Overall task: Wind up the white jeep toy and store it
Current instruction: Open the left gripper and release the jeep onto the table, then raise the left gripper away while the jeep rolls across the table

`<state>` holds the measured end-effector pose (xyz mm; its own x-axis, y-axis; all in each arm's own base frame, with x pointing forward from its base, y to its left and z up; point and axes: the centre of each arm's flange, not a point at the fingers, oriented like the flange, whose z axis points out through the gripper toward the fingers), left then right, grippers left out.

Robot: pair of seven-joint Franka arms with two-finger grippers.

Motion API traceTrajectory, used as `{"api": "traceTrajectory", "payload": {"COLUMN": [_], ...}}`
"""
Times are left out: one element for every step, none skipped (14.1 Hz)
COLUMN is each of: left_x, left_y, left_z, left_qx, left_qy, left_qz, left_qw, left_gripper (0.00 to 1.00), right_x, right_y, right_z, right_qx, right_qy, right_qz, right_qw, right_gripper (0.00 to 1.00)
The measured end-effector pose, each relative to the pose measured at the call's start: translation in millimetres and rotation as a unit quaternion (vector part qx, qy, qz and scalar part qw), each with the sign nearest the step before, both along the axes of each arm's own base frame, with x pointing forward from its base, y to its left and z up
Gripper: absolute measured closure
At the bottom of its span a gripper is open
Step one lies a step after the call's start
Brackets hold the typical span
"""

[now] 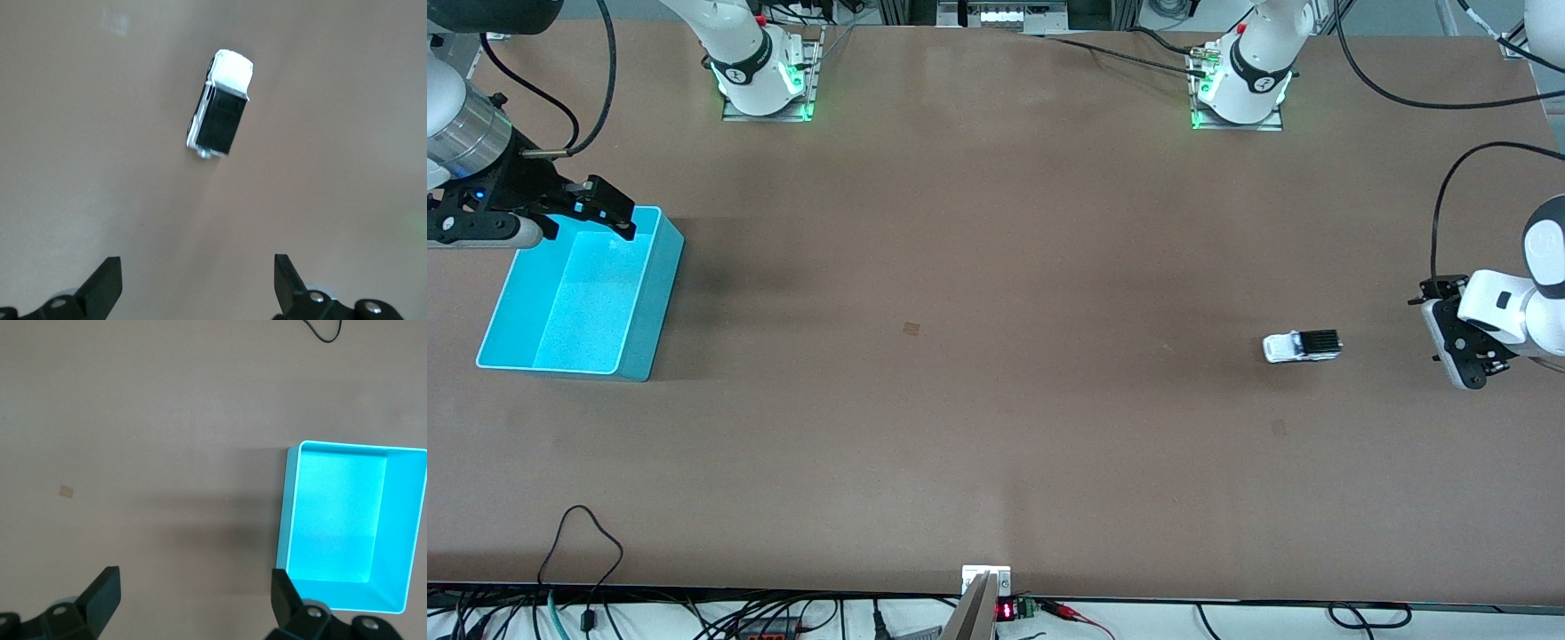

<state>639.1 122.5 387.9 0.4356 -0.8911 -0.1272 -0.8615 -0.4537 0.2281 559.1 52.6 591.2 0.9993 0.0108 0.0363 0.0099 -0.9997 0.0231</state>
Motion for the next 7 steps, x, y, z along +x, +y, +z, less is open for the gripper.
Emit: {"api": "traceTrajectory", "payload": {"left_x": [2,3,4,3,1,-2,-7], "left_y": [-15,-29,-42,-57,-76,-93,-109], "left_z": [20,39,55,70,84,98,110], "left_qx": [0.008,0.018,0.028,0.039,0.051,0.064,0.075], "left_qy": [0.000,-0.004,-0.012,-0.021,-0.031,-0.042,-0.052], "left_qz": [0.029,0.060,0.087,0.115,0.146,0.184,0.233], "left_qw": [1.000,0.998,0.996,0.992,0.987,0.980,0.968], "left_gripper": [0.00,0.00,0.00,0.00,0.00,0.00,0.00], "right_x": [0,0,0,0,0,0,0], "right_y": [0,0,0,0,0,0,0], "right_z": [0,0,0,0,0,0,0], "right_qx": [0.000,0.000,0.000,0.000,0.000,0.000,0.000], "right_qy": [0.000,0.000,0.000,0.000,0.000,0.000,0.000], "right_qz": [0.000,0.000,0.000,0.000,0.000,0.000,0.000], "right_qw": [1.000,1.000,1.000,1.000,1.000,1.000,1.000], "right_gripper": [0.00,0.00,0.00,0.00,0.00,0.00,0.00]}}
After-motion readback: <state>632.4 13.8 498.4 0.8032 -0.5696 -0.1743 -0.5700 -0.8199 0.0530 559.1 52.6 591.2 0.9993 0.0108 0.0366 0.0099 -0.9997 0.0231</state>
